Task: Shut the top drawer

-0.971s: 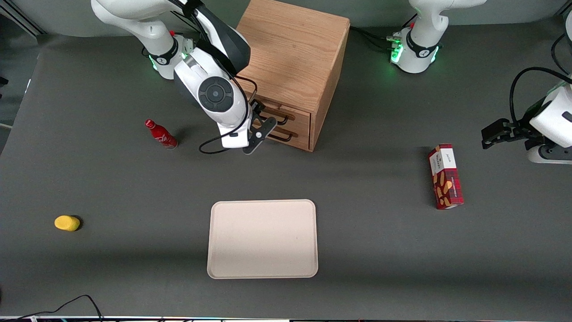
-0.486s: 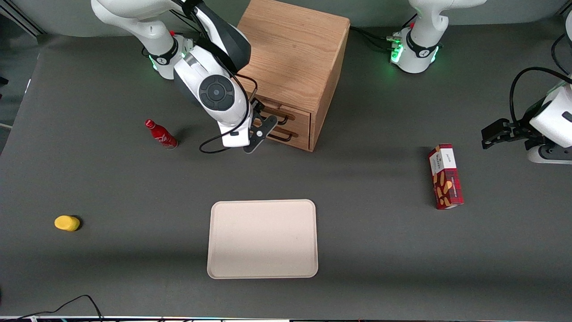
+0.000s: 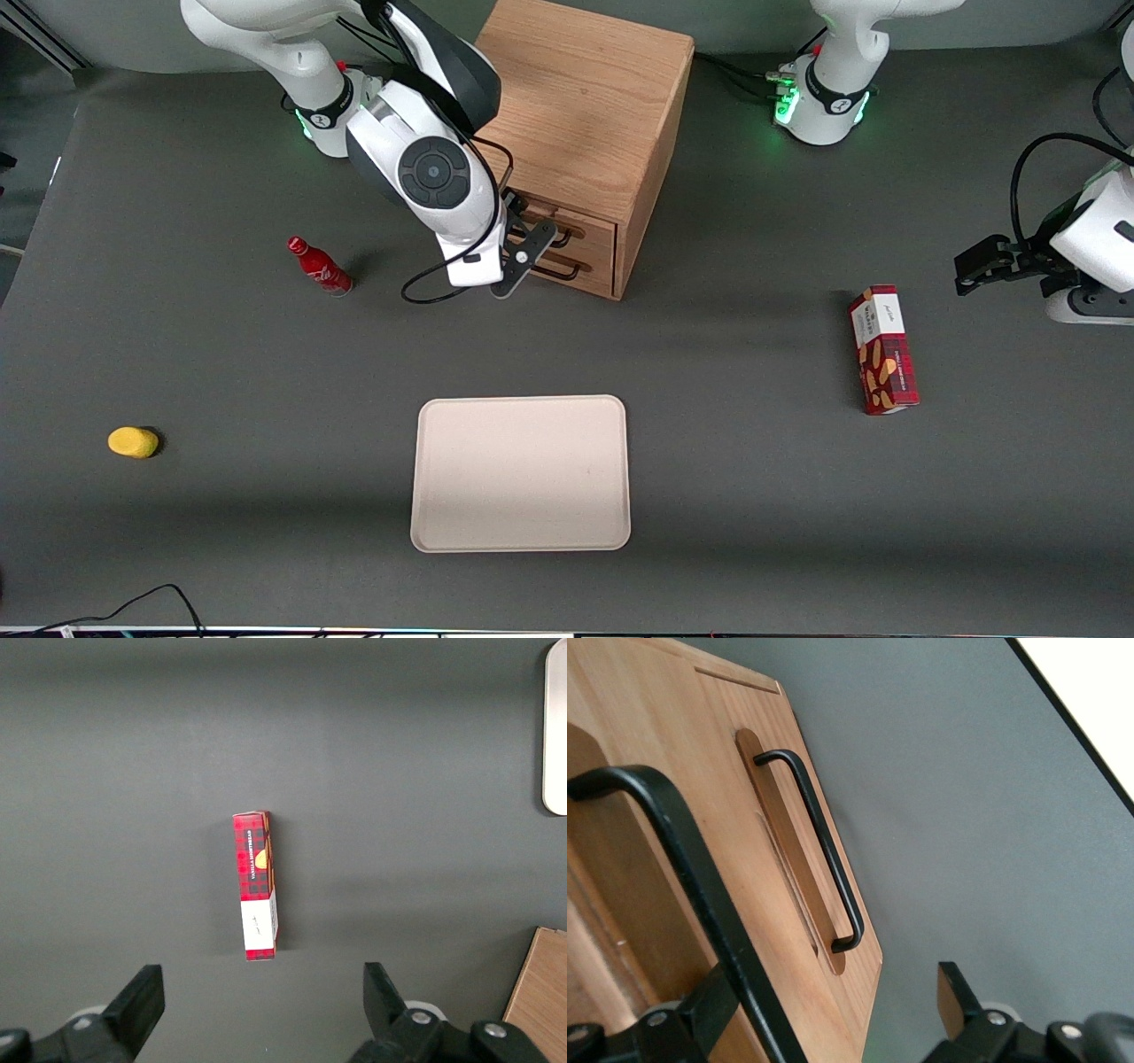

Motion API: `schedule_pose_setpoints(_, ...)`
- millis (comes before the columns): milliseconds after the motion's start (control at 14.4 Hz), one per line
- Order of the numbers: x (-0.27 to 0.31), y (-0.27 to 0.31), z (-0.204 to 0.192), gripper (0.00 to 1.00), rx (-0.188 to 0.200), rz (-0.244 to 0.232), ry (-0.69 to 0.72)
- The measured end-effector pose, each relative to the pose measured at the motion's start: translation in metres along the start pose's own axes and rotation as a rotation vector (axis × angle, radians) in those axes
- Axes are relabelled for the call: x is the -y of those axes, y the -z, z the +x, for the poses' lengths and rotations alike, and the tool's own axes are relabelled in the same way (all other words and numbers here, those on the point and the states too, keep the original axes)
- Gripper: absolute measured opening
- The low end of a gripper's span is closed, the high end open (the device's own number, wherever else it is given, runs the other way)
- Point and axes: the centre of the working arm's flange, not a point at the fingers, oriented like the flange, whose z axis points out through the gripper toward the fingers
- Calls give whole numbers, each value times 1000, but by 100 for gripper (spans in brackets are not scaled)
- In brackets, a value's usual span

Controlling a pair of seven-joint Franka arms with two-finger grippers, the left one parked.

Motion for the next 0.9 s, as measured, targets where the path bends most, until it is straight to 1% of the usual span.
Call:
schedule_pose_setpoints(208, 2, 35, -6, 100, 26, 5, 2)
schedule_pose_setpoints(347, 0, 64, -12, 100, 30, 6, -3)
schedule_pose_setpoints(486, -9, 88, -17, 100, 15, 5, -18)
schedule_pose_setpoints(624, -31, 113, -27, 100, -14, -6, -62)
schedule_pose_setpoints(763, -56, 135, -42, 100, -42, -28, -117)
schedule_pose_setpoints(902, -82, 153, -61, 100, -62, -60, -184)
